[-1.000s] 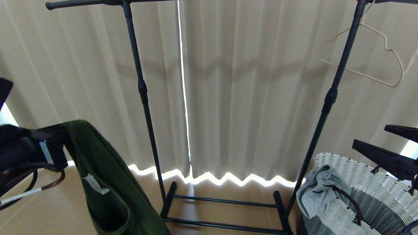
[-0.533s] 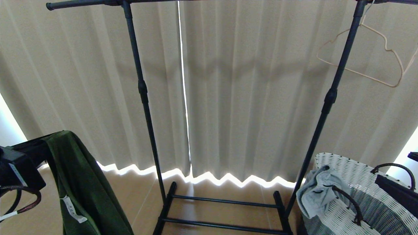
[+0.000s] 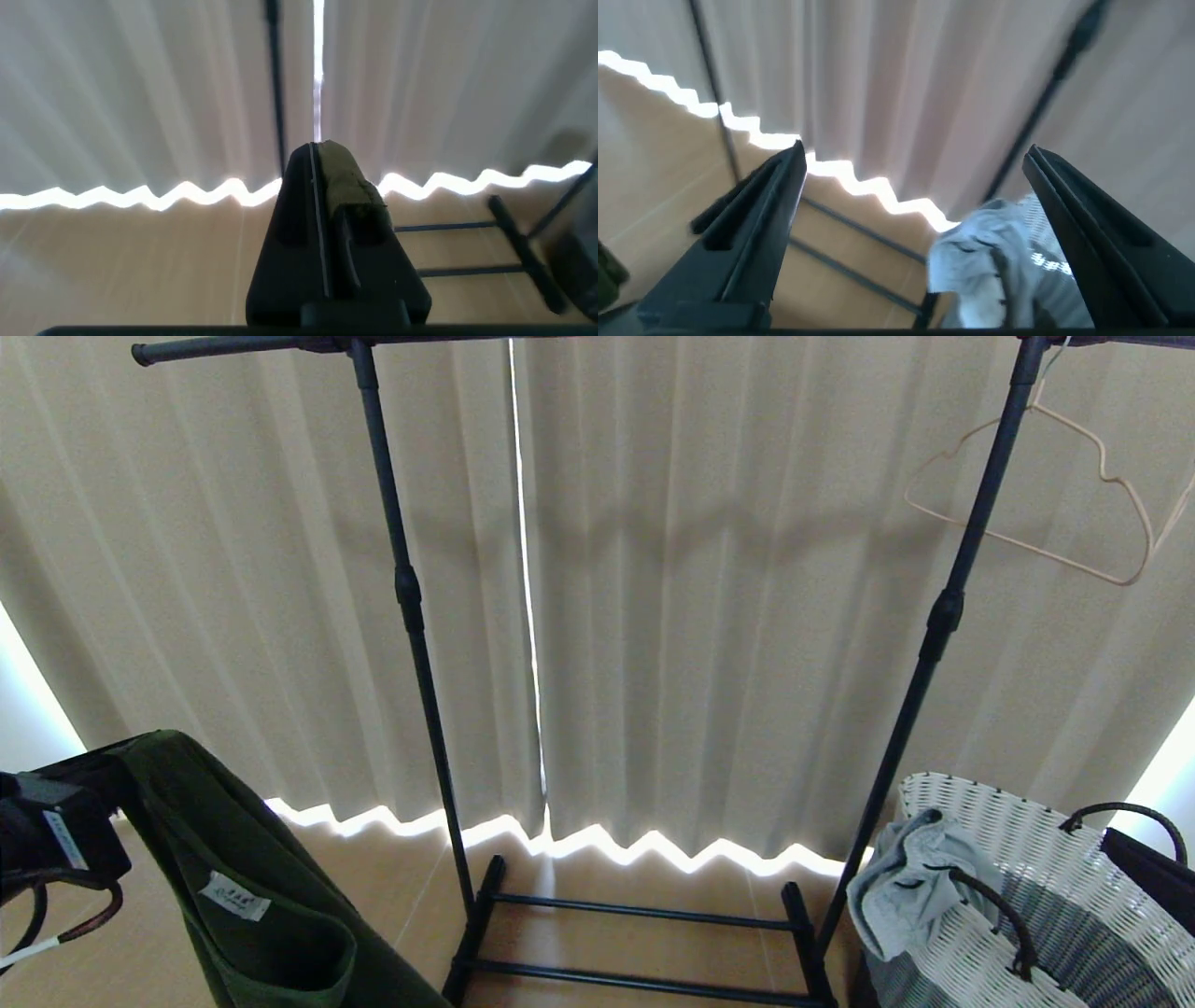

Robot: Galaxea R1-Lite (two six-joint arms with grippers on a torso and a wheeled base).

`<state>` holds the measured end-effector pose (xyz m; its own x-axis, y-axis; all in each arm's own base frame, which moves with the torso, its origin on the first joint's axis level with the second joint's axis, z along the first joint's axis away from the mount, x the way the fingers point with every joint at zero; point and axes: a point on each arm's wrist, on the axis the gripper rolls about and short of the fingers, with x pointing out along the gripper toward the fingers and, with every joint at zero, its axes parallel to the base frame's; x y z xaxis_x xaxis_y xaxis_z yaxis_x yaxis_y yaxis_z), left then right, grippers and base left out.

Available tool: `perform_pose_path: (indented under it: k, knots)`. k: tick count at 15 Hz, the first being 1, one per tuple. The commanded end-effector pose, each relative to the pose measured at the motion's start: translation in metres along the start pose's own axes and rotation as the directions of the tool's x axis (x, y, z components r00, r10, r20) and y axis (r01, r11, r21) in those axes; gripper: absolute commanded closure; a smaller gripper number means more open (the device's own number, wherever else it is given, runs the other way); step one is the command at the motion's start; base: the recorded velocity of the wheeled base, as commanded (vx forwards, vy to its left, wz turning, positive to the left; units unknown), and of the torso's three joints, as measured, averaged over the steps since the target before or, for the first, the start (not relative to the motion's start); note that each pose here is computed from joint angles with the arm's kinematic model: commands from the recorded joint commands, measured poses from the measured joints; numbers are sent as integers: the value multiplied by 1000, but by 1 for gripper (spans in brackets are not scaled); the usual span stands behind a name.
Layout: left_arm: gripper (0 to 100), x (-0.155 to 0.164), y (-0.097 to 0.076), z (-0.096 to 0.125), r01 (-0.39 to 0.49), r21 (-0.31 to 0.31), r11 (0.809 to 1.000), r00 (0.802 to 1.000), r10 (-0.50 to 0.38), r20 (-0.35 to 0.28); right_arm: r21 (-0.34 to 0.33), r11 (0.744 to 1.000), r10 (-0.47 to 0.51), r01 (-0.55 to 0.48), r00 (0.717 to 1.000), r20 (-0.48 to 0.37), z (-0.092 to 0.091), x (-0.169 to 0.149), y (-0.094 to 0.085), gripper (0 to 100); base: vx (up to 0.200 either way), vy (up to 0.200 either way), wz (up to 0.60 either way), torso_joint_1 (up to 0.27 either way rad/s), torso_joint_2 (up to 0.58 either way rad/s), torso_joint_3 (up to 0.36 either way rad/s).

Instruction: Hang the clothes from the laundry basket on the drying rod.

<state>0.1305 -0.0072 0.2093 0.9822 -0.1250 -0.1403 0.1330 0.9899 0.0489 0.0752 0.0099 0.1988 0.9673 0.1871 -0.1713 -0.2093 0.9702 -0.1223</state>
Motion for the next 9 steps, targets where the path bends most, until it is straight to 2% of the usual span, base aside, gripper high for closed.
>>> perform_pose_path:
  k: [1, 2, 3, 4, 9]
  knots:
    - [100, -3, 1, -3, -7, -5, 1000, 1000, 7, -2, 4, 1000, -13, 13, 1000, -24, 0, 6, -2, 0, 0, 0, 0, 0, 0, 0]
    - [100, -5, 0, -3, 2, -3, 1000, 1000, -2, 2, 4, 1000, -15, 15, 1000, -22, 0, 6, -2, 0, 0, 0, 0, 0, 0, 0]
    - [100, -10, -4, -7, 64, 0, 998, 998, -64, 5, 6, 1000, -15, 15, 1000, -22, 0, 6, -2, 0, 0, 0, 0, 0, 0, 0]
    - [100, -11, -5, -9, 87, 2, 996, 996, -87, 2, 6, 1000, -15, 15, 1000, -19, 1, 6, -2, 0, 0, 0, 0, 0, 0, 0]
    - [100, -18, -5, -8, 81, 20, 997, 996, -81, 28, 10, 1000, -12, 12, 1000, -20, 0, 6, -2, 0, 0, 0, 0, 0, 0, 0]
